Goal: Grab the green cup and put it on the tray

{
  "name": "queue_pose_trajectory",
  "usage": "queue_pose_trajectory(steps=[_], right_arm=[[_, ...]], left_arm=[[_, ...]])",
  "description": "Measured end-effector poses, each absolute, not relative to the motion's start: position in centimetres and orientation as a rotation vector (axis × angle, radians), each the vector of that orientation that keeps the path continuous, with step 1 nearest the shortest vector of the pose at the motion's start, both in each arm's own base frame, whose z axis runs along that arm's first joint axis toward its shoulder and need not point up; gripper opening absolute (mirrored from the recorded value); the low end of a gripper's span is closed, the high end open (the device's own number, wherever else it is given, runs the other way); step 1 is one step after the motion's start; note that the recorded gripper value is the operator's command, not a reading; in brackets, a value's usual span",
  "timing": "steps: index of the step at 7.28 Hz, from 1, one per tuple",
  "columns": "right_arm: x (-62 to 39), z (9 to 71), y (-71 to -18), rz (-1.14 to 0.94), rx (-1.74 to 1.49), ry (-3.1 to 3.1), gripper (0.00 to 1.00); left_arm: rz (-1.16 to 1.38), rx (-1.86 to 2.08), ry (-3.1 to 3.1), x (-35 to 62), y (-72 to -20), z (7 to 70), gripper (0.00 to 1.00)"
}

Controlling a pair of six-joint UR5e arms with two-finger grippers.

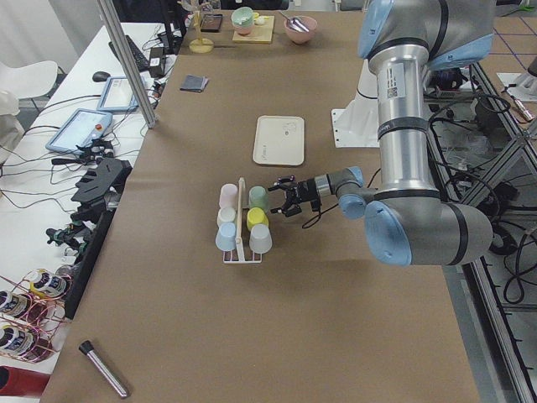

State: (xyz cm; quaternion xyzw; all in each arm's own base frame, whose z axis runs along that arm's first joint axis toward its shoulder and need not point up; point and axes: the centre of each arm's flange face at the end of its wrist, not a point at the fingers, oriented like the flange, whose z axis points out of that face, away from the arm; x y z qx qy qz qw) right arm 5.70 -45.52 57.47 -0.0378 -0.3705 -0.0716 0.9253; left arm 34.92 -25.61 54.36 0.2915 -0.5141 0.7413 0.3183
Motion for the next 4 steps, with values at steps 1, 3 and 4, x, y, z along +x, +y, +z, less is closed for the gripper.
queue_pose_trajectory(steps=[1,3,4], right_arm=[[6.7,58.4,-44.9,-0.152,-0.084,-0.76,1.0],[7.3,59.4,-44.1,-0.151,-0.095,-0.766,1.0],[7.3,59.9,-43.9,-0.152,-0.099,-0.767,1.0]], left_arm=[[1.947,0.762,-1.353,35.0,-25.8,54.5,0.98],[1.939,0.755,-1.354,35.4,-26.2,54.5,0.98],[1.934,0.754,-1.354,35.6,-26.4,54.5,0.98]])
